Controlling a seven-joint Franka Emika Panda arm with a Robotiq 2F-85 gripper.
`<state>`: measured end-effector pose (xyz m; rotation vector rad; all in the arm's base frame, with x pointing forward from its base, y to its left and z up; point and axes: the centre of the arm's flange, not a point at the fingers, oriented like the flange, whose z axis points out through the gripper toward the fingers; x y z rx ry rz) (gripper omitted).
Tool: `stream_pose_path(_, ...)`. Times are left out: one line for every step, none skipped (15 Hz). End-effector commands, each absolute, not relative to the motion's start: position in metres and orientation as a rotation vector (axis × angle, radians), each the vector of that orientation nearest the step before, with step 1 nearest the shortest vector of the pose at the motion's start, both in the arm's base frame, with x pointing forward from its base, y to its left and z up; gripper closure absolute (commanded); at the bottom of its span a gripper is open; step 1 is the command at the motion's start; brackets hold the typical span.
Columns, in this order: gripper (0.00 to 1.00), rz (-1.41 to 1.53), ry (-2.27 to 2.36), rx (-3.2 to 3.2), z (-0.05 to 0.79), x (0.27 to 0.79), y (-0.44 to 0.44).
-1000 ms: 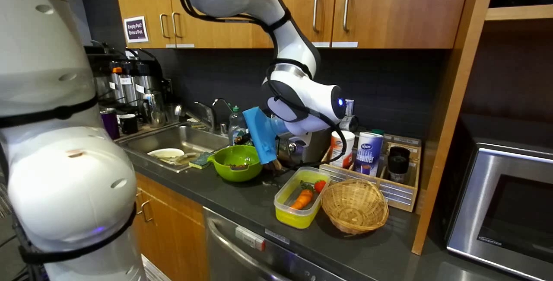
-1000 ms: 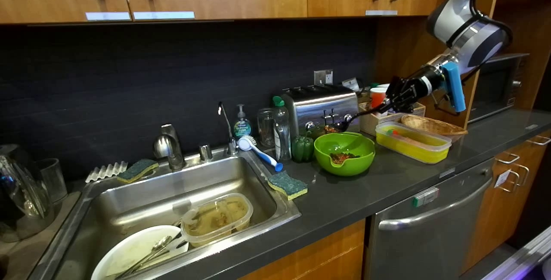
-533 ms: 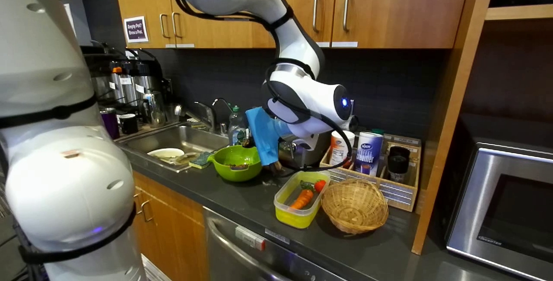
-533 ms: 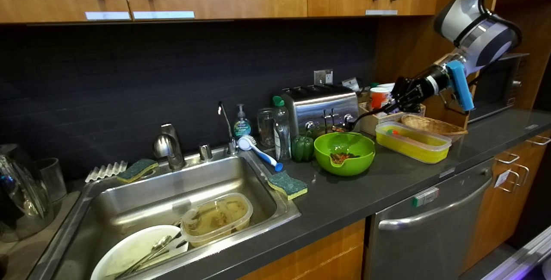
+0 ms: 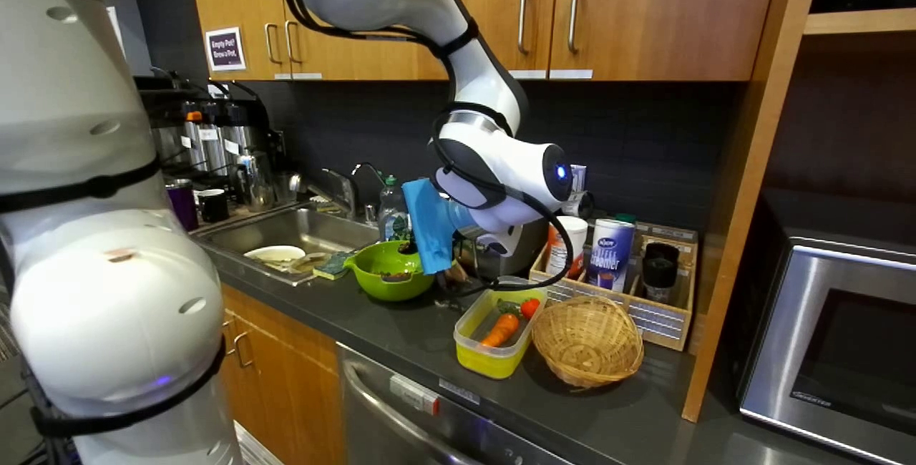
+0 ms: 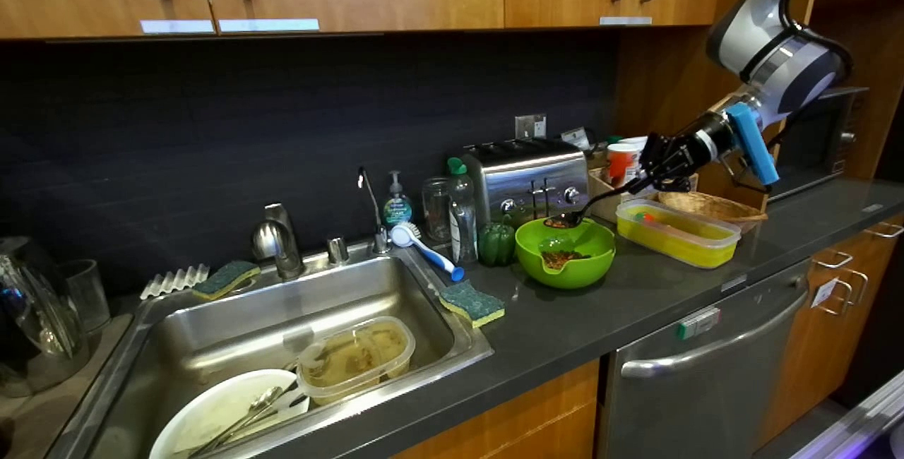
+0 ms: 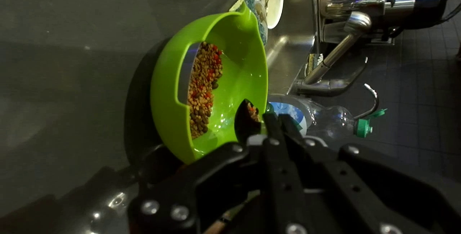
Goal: Use the spoon to scoop up contents from the green bowl and put them inside the sink
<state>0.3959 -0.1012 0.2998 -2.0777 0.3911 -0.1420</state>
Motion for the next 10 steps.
stream_pose_path(0.99, -0.122, 0.416, -2.086, 0.3044, 0.3939, -0.0955)
stream_pose_path(0.99, -0.121, 0.416, -2.082, 0.3047, 0.3941, -0.0961)
stream_pose_path(0.99, -0.119, 0.411, -2.073, 0.3047, 0.3940, -0.0970)
stream_pose_path(0.99, -0.116, 0.405, -2.063, 0.3041, 0.3940, -0.0983)
stream_pose_path(0.99, -0.115, 0.403, -2.059, 0.3034, 0.3942, -0.0987)
stream_pose_path(0.99, -0.113, 0.401, -2.054, 0.3024, 0.3940, -0.0991)
stream_pose_path(0.99, -0.111, 0.401, -2.051, 0.3018, 0.3940, -0.0994)
stream_pose_path(0.99, -0.107, 0.400, -2.047, 0.3008, 0.3939, -0.0997)
stream_pose_path(0.99, -0.105, 0.400, -2.044, 0.3004, 0.3937, -0.0998)
stream_pose_path(0.99, -0.106, 0.400, -2.042, 0.3000, 0.3937, -0.1004)
